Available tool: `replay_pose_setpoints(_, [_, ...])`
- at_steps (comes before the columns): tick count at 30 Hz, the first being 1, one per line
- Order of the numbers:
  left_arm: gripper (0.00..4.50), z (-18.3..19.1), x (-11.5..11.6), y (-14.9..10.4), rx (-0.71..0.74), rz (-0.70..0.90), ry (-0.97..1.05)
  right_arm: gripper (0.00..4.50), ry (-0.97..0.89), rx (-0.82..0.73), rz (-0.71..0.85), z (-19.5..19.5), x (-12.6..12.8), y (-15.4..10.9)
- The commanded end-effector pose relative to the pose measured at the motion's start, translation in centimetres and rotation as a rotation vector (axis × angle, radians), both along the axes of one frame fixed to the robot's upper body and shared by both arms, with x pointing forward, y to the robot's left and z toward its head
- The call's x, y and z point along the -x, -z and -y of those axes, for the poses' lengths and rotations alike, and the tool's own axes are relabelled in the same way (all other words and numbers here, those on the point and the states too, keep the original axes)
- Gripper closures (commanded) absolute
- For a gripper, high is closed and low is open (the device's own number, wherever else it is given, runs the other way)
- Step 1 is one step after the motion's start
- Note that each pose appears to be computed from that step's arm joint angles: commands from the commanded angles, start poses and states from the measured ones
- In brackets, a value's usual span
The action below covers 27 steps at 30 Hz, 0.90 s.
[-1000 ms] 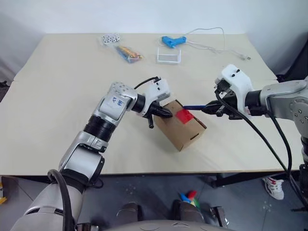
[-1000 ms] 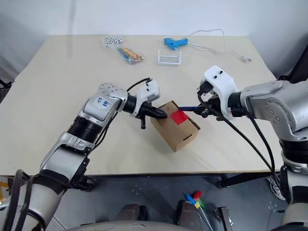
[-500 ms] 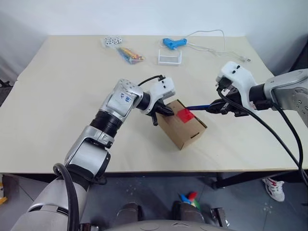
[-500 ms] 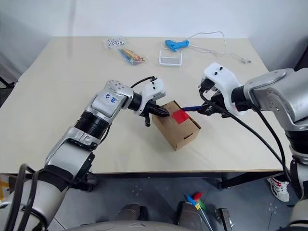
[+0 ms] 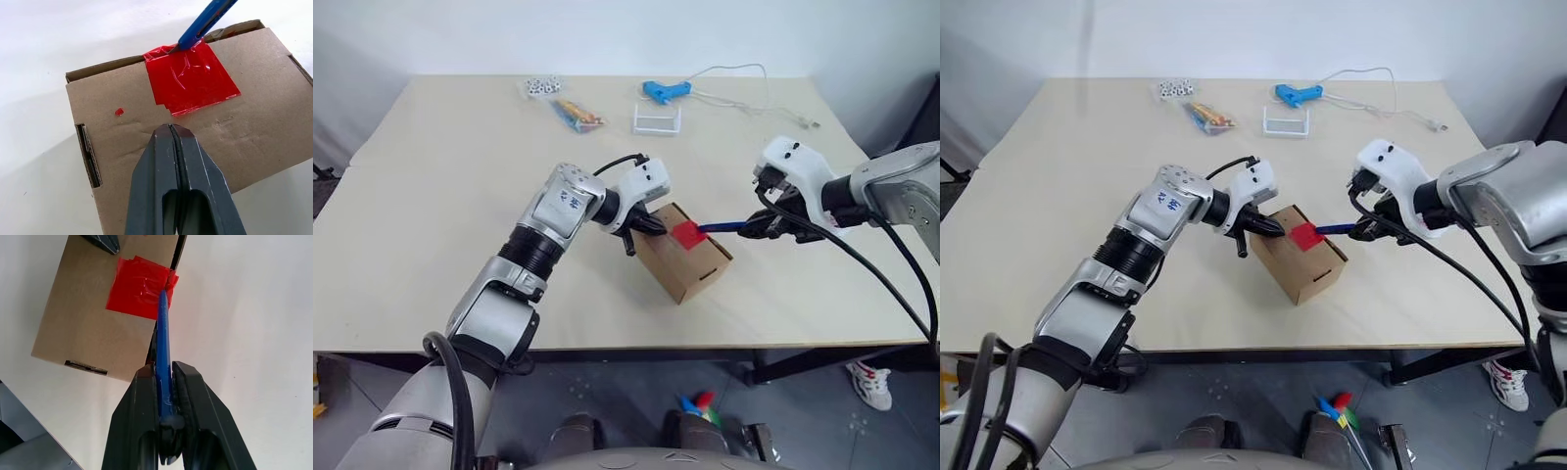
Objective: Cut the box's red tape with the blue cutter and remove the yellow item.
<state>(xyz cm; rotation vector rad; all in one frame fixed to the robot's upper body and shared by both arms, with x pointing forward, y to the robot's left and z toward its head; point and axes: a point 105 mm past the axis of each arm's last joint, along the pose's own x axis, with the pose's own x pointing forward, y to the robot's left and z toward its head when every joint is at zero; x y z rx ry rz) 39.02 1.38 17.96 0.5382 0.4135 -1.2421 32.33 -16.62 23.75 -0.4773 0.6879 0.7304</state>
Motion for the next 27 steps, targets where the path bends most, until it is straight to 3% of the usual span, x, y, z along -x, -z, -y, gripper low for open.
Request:
replay_pose_setpoints(1, [4.50, -1.0, -0.1, 3.6, -0.113, -0.049, -0.062, 4.32, -0.060, -0.024, -0.002, -1.5, -0.3, 0.2])
replay_pose_setpoints(6, [4.50, -1.0, -0.1, 3.6, -0.114, -0.046, -0.057, 4.32, -0.060, -0.033, -0.001, -1.8, -0.7, 0.2])
replay_pose_setpoints(27, [4.50, -1.2, -0.2, 4.1, -0.127, -0.053, -0.095, 4.32, -0.117, 0.082, -0.143, 0.3, 2.8, 0.9])
